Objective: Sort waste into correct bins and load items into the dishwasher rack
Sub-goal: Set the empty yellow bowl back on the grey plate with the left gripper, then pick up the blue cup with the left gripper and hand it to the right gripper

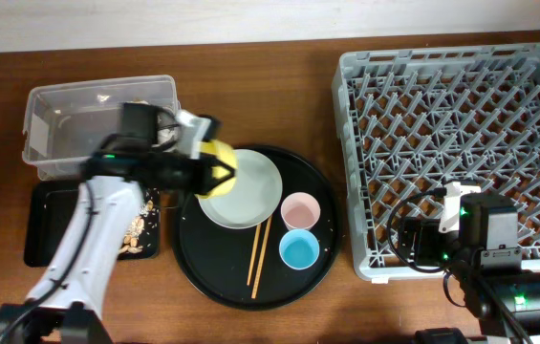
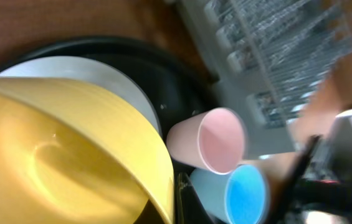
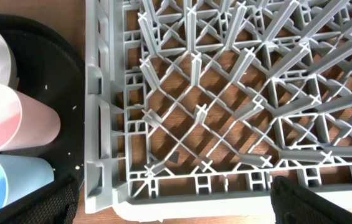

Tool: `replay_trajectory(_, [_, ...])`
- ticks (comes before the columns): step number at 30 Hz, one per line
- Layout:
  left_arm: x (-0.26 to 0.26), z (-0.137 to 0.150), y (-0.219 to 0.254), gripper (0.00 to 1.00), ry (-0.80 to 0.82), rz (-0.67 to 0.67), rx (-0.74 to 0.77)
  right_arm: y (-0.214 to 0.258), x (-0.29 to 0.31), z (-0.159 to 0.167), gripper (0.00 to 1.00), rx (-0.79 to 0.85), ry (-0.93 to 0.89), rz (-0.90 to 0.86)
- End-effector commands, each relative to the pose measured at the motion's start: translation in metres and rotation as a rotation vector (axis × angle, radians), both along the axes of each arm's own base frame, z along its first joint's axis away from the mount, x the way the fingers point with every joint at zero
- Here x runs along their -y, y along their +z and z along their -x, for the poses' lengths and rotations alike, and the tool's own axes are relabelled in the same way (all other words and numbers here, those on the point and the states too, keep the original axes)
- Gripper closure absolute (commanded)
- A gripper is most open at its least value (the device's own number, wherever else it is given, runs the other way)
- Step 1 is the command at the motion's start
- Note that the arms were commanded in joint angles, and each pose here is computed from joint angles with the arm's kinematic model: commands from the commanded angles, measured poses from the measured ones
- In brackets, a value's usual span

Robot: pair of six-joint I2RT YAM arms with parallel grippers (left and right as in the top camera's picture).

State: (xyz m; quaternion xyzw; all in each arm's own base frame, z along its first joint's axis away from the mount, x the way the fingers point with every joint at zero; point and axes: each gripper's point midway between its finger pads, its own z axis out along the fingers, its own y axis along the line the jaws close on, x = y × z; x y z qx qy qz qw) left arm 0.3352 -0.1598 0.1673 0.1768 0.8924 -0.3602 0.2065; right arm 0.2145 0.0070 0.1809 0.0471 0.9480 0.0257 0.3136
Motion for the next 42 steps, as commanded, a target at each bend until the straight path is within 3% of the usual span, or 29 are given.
replay_trajectory(1, [0.017,-0.011,-0.026,1.00,0.026,-0.419,0.167,0.007,-0.001,-0.001,0.01,0.019,0.001,-0.003])
replay_trajectory(2, [0.031,-0.007,-0.038,1.00,-0.008,-0.493,0.192,0.007,-0.001,-0.001,0.02,0.019,0.001,-0.003])
replay_trajectory(6, [0.050,0.000,-0.109,0.99,-0.099,-0.564,0.064,0.005,-0.001,0.001,0.01,0.009,0.001,-0.003])
replay_trajectory(8, [0.051,-0.002,-0.124,0.91,-0.106,-0.576,0.042,0.005,-0.001,0.001,0.01,0.008,0.002,-0.003])
replay_trajectory(9, [0.051,-0.002,-0.126,0.92,-0.108,-0.578,0.037,0.005,-0.001,0.001,0.02,0.008,0.002,-0.003])
replay_trajectory(10, [0.051,-0.001,-0.127,0.85,-0.109,-0.579,0.035,0.005,-0.001,0.001,0.01,0.008,0.002,-0.003])
replay_trajectory(13, [0.051,-0.003,-0.113,0.66,-0.108,-0.581,0.030,0.004,-0.001,0.002,0.01,0.005,0.001,-0.003])
replay_trajectory(14, [0.052,-0.012,-0.075,0.54,-0.090,-0.568,0.063,0.004,-0.001,0.002,0.02,0.005,0.001,-0.003])
replay_trajectory(16, [0.055,-0.017,-0.030,0.51,-0.078,-0.542,0.104,0.004,-0.001,0.002,0.01,0.004,0.001,-0.003])
replay_trajectory(19, [0.069,0.033,-0.008,0.50,-0.195,-0.404,-0.053,0.004,-0.001,0.002,0.02,0.001,0.001,-0.002])
replay_trajectory(22, [0.061,0.092,-0.058,0.49,-0.289,-0.478,-0.243,0.003,-0.001,0.003,0.01,-0.002,0.001,-0.002])
replay_trajectory(25, [0.067,0.113,-0.092,0.49,-0.294,-0.478,-0.290,0.003,-0.001,0.003,0.01,-0.002,0.001,-0.002])
replay_trajectory(28, [0.081,0.117,-0.097,0.49,-0.314,-0.458,-0.259,0.003,-0.001,0.003,0.01,-0.003,0.001,-0.002])
replay_trajectory(34, [0.090,0.116,-0.100,0.50,-0.280,-0.435,-0.258,0.003,-0.001,0.003,0.02,-0.003,0.002,-0.003])
replay_trajectory(36, [0.085,0.119,-0.116,0.53,-0.253,-0.482,-0.248,0.003,-0.001,0.003,0.01,-0.005,0.002,-0.002])
replay_trajectory(39, [0.085,0.122,-0.118,0.99,-0.257,-0.487,-0.254,0.003,-0.001,0.004,0.02,-0.007,0.001,-0.002])
replay_trajectory(42, [0.081,0.116,-0.102,1.00,-0.225,-0.490,-0.197,0.003,-0.001,0.004,0.01,-0.007,0.001,-0.002])
